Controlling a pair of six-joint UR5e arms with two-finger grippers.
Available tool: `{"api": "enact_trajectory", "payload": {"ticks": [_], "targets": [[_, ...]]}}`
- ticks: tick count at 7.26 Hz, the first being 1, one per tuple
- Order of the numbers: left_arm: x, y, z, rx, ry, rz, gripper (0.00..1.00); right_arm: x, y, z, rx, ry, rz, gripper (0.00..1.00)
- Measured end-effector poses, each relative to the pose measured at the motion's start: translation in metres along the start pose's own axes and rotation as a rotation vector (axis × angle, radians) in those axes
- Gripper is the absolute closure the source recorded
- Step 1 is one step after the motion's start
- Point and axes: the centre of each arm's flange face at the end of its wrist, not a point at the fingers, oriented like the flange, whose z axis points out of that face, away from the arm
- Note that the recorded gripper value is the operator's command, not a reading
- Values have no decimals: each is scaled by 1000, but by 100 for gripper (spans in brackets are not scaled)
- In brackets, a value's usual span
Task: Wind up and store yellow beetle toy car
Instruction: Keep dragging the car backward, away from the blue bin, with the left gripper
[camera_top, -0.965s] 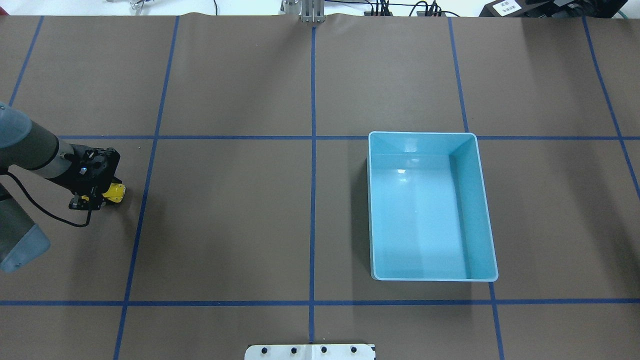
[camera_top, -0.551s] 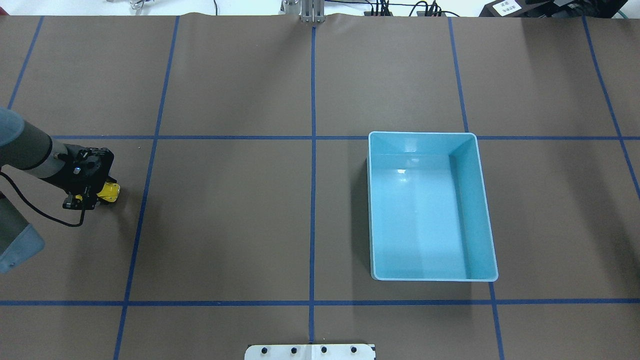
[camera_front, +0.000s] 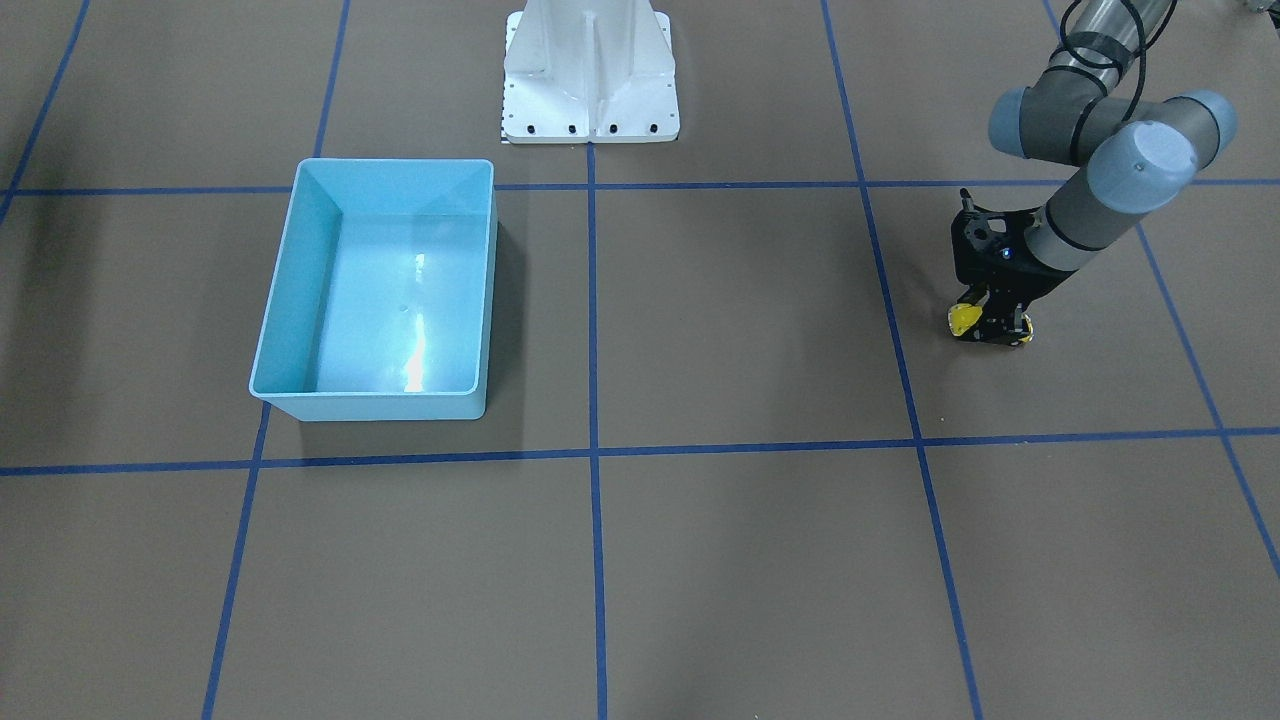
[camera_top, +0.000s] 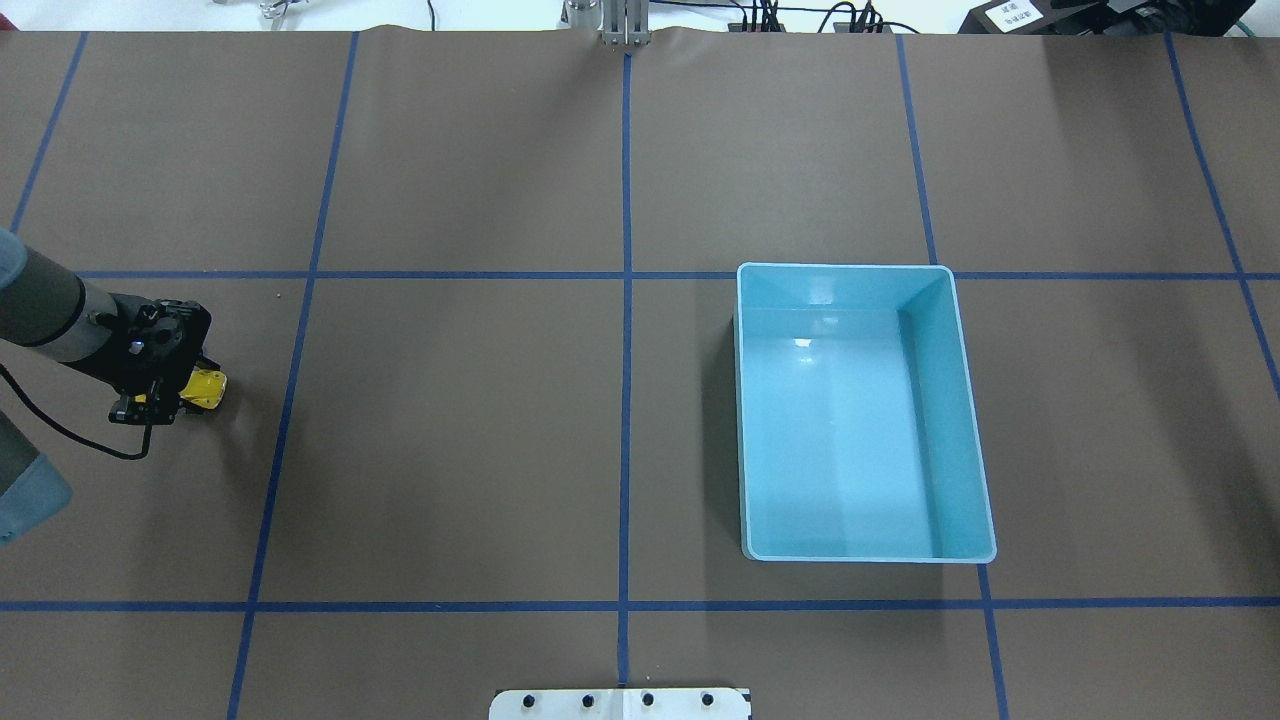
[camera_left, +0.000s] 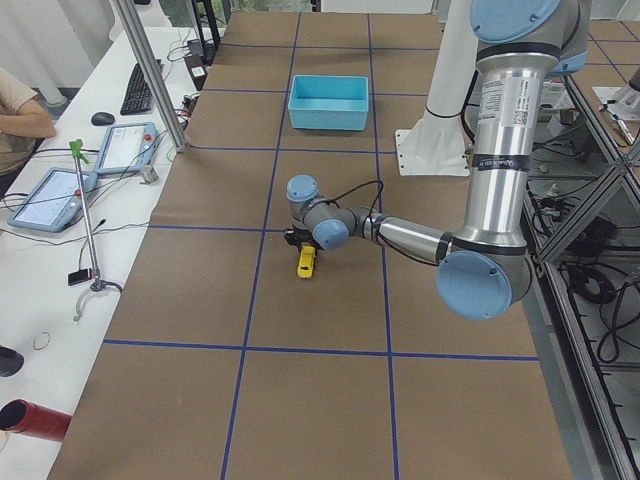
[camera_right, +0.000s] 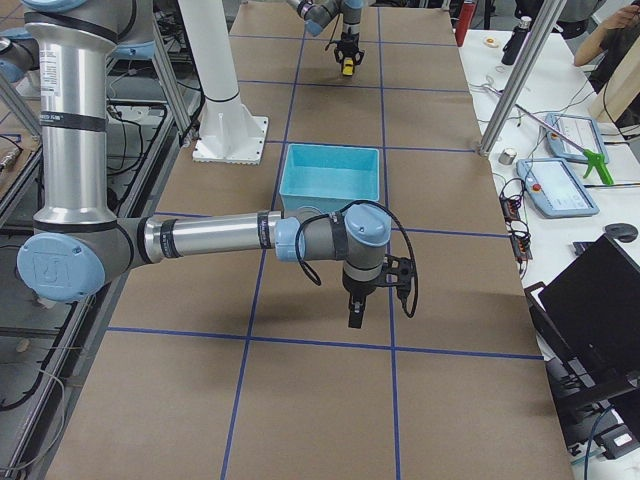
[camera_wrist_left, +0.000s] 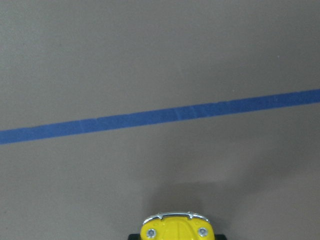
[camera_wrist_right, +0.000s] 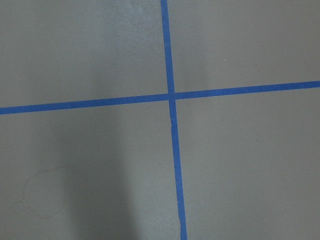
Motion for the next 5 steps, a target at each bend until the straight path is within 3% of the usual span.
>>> {"api": "enact_trajectory", "payload": {"ticks": [5], "targets": [[3,15,0,-11,1,17,72,0,0,0,-1,0,-1,0]]}}
